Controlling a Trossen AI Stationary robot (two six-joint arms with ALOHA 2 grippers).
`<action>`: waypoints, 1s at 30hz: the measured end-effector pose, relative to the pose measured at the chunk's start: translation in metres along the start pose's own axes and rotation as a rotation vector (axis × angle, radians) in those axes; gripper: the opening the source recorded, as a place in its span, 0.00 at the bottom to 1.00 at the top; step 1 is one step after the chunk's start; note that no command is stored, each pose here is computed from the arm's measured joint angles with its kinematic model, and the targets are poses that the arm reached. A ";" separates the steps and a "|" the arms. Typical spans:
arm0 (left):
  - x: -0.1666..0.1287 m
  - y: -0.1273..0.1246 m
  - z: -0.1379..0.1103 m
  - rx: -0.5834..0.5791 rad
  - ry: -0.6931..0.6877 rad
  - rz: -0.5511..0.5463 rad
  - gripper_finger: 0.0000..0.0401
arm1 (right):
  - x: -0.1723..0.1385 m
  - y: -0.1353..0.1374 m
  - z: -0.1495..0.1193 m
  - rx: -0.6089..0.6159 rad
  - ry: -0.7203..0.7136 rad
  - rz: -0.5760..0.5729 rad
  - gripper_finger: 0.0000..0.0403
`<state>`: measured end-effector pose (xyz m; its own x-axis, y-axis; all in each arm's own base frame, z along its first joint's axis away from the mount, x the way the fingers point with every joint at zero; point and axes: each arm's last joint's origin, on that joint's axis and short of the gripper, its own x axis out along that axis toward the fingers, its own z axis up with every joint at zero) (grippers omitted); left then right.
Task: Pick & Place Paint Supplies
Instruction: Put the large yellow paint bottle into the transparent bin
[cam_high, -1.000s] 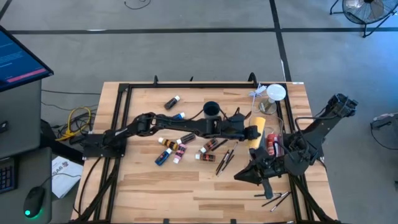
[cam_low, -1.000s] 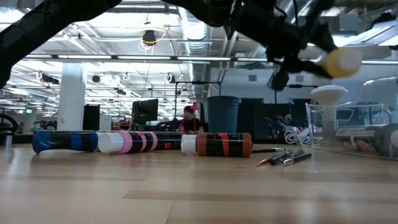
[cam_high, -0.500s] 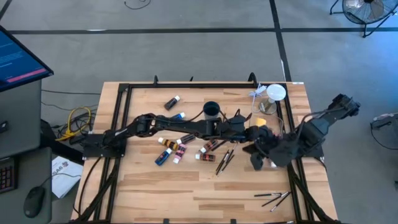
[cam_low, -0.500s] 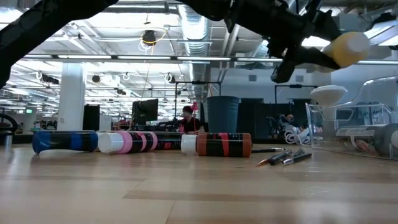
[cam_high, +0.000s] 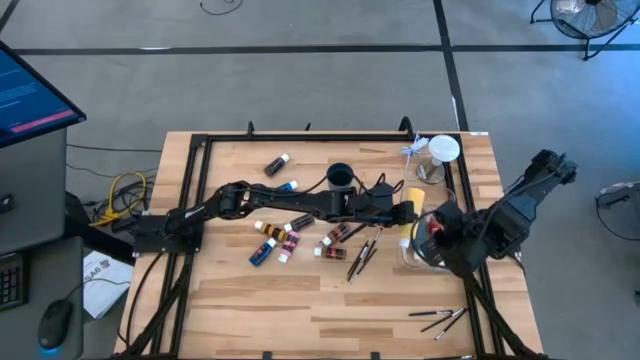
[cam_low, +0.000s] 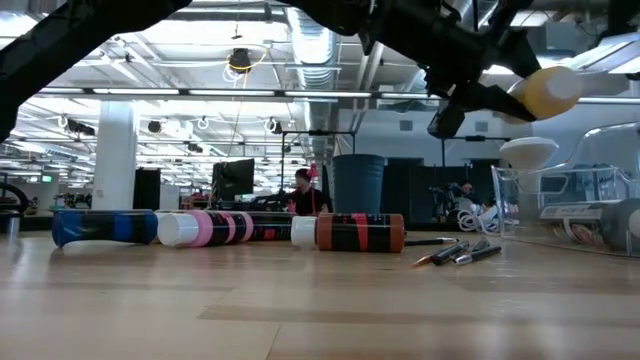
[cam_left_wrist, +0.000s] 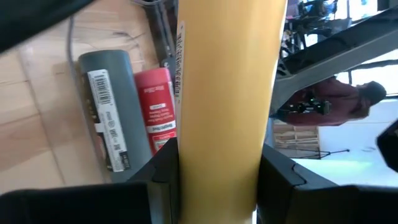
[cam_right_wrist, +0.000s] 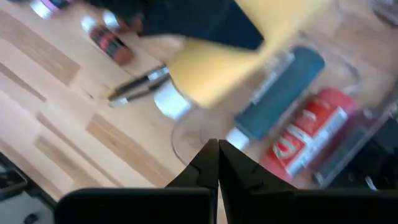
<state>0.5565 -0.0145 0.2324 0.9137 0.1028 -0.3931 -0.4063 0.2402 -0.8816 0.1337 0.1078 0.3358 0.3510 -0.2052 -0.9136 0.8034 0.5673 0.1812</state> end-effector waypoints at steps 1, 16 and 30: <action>0.000 0.000 0.000 0.001 0.001 0.005 0.28 | 0.000 -0.001 -0.003 -0.003 0.013 -0.007 0.00; 0.006 0.013 -0.006 -0.020 -0.016 0.049 0.28 | 0.077 -0.017 -0.036 0.070 0.014 -0.128 0.00; 0.009 0.019 0.018 -0.029 -0.044 0.060 0.28 | 0.123 -0.010 -0.037 0.062 0.023 0.017 0.00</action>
<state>0.5568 0.0086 0.2170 0.8868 0.1590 -0.4339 -0.4595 0.2044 -0.8643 0.1510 0.1061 0.2084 0.3546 -0.1769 -0.9181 0.8256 0.5202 0.2186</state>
